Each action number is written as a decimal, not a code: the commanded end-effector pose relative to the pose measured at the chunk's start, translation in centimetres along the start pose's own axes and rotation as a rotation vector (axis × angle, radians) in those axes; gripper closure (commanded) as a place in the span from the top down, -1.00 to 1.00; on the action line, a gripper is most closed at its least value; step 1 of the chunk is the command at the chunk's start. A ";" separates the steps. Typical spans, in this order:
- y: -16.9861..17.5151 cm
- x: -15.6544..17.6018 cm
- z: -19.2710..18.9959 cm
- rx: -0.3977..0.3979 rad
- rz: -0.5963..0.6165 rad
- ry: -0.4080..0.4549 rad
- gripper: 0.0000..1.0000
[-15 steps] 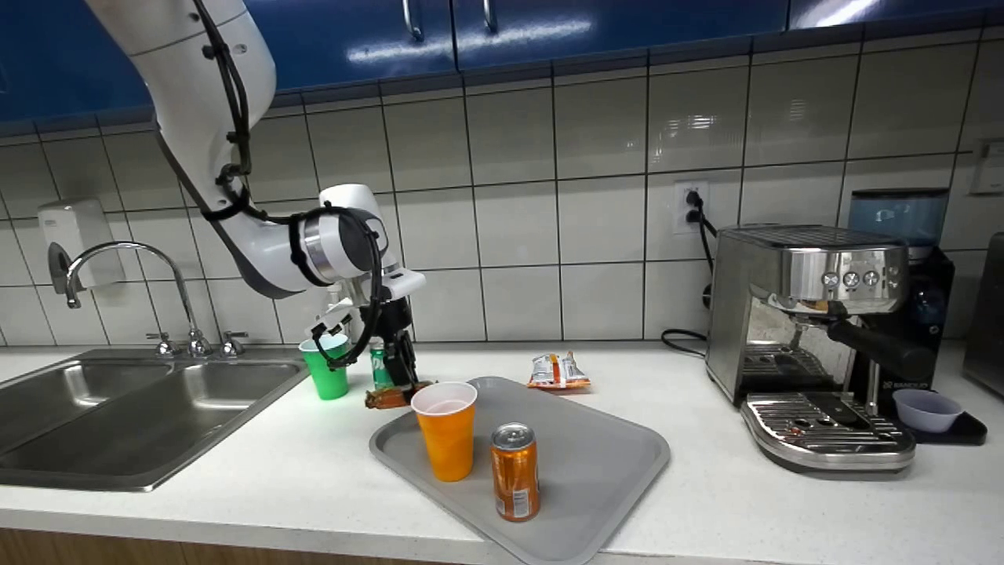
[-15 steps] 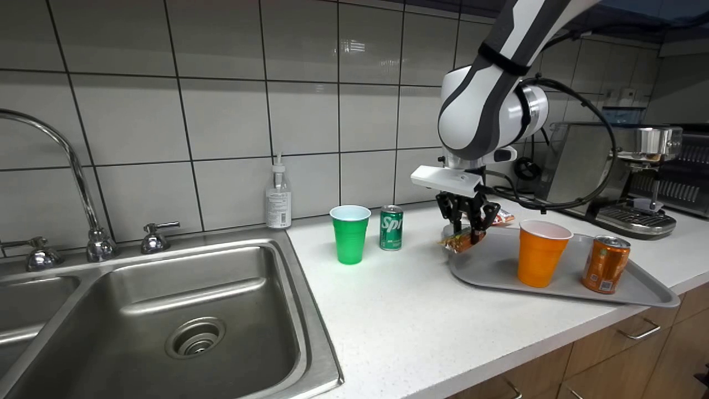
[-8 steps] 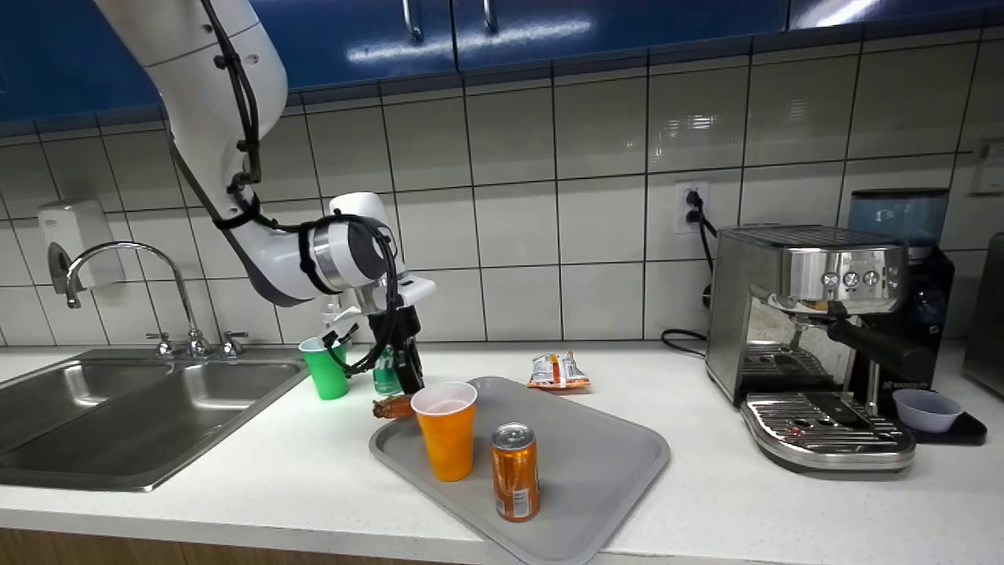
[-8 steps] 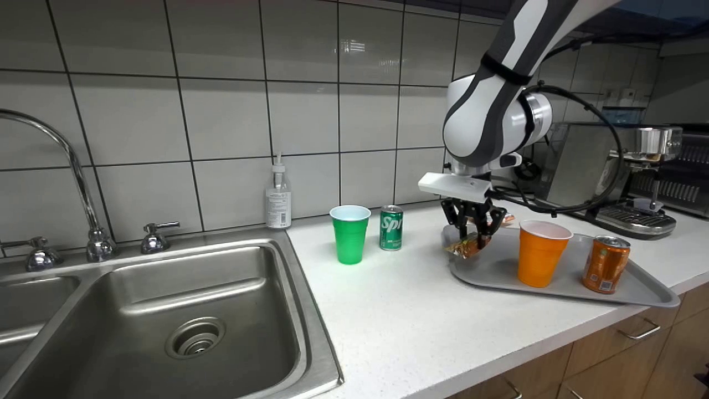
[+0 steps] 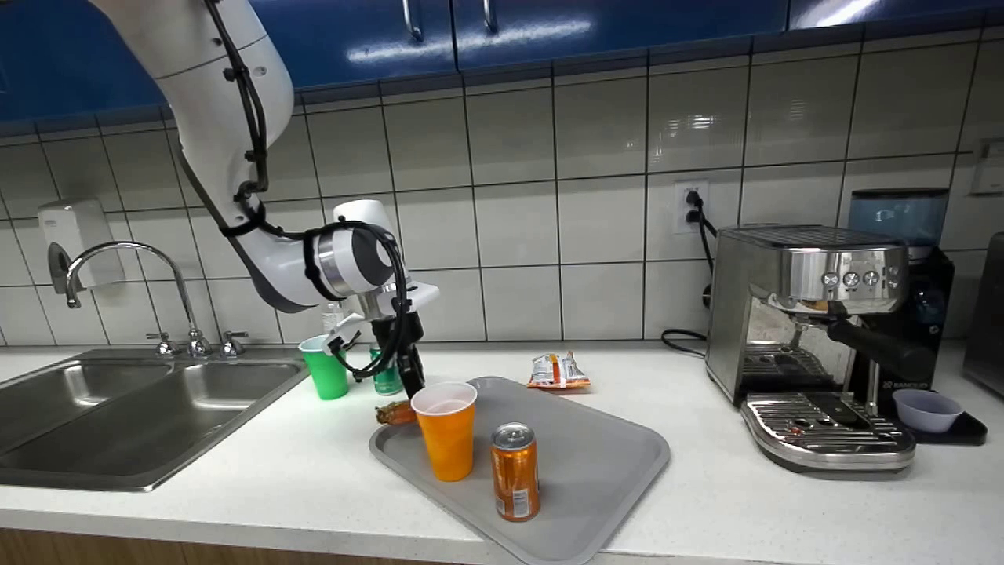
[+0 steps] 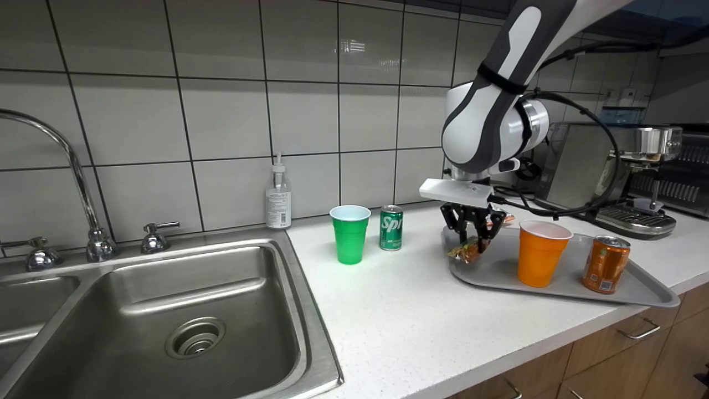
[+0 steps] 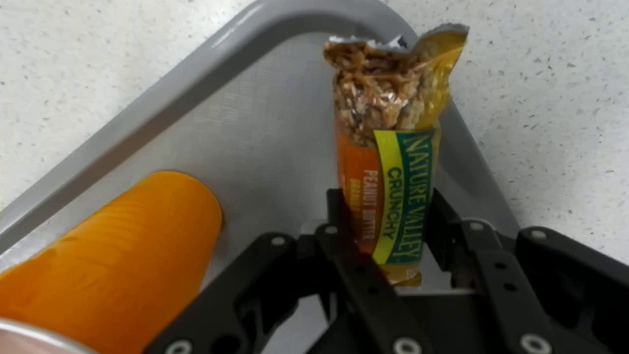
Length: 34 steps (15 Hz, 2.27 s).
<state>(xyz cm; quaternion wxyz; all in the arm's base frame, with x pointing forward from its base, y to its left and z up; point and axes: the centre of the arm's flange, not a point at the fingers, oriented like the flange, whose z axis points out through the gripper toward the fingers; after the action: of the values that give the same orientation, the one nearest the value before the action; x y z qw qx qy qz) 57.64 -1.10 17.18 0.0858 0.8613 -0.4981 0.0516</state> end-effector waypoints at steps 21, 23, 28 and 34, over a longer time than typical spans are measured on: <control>-0.3 1.3 -0.6 0.025 -0.030 0.018 1.00; -0.2 1.4 -0.8 0.034 -0.025 0.021 1.00; -0.2 1.7 -1.8 0.063 -0.017 0.029 1.00; -0.1 2.3 -3.0 0.100 -0.005 0.050 1.00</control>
<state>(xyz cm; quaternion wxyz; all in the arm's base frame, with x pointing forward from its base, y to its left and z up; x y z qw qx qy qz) 59.29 -2.00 18.83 0.0656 0.8633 -0.4928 0.0870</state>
